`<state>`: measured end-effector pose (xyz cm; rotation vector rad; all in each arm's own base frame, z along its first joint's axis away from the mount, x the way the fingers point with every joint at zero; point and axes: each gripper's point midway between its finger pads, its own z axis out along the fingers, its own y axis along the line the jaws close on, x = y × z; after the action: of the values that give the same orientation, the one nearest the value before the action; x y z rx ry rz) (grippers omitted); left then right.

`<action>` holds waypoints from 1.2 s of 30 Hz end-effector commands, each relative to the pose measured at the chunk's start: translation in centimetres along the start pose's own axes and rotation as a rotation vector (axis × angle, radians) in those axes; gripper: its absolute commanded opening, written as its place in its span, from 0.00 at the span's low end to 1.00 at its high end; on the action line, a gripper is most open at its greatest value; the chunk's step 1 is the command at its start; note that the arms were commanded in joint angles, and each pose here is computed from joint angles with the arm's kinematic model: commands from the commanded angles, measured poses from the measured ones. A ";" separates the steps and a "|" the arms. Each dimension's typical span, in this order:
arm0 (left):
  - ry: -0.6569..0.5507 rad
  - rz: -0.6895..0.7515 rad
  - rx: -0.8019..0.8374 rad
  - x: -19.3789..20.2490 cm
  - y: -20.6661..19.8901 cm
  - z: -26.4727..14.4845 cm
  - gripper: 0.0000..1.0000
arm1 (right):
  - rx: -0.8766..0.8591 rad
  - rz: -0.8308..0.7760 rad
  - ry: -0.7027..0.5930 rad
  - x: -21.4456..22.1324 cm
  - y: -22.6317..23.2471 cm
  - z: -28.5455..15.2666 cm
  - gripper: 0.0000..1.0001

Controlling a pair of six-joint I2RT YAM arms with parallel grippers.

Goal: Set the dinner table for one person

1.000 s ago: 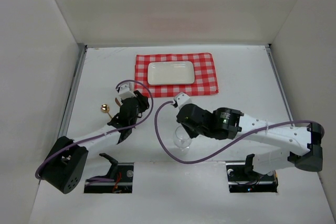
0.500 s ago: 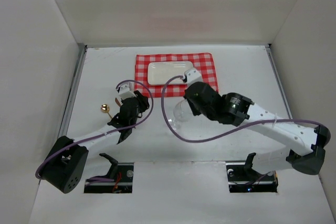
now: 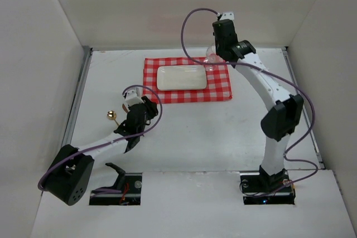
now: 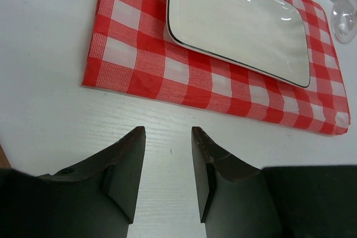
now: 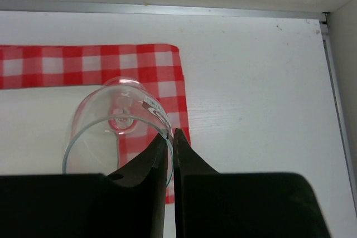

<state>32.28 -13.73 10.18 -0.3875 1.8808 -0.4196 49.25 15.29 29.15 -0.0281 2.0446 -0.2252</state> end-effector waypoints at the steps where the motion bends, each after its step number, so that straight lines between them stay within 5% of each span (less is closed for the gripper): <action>1: -0.026 -0.030 0.029 -0.7 -0.6 0.1 0.36 | 0.061 0.055 -0.128 -5.9 -2.0 0.1 0.03; 14: -0.011 -0.047 0.043 -0.4 -0.7 0.3 0.36 | 0.121 -0.010 -0.020 -4.5 -2.8 6.9 0.03; 36: 0.011 -0.054 0.039 0.1 -0.7 0.7 0.36 | 0.041 0.020 0.069 -1.2 -2.3 10.6 0.04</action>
<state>32.32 -14.22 8.99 -0.3961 1.9204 -0.4584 57.72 11.49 23.13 -0.0248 2.1969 -0.3050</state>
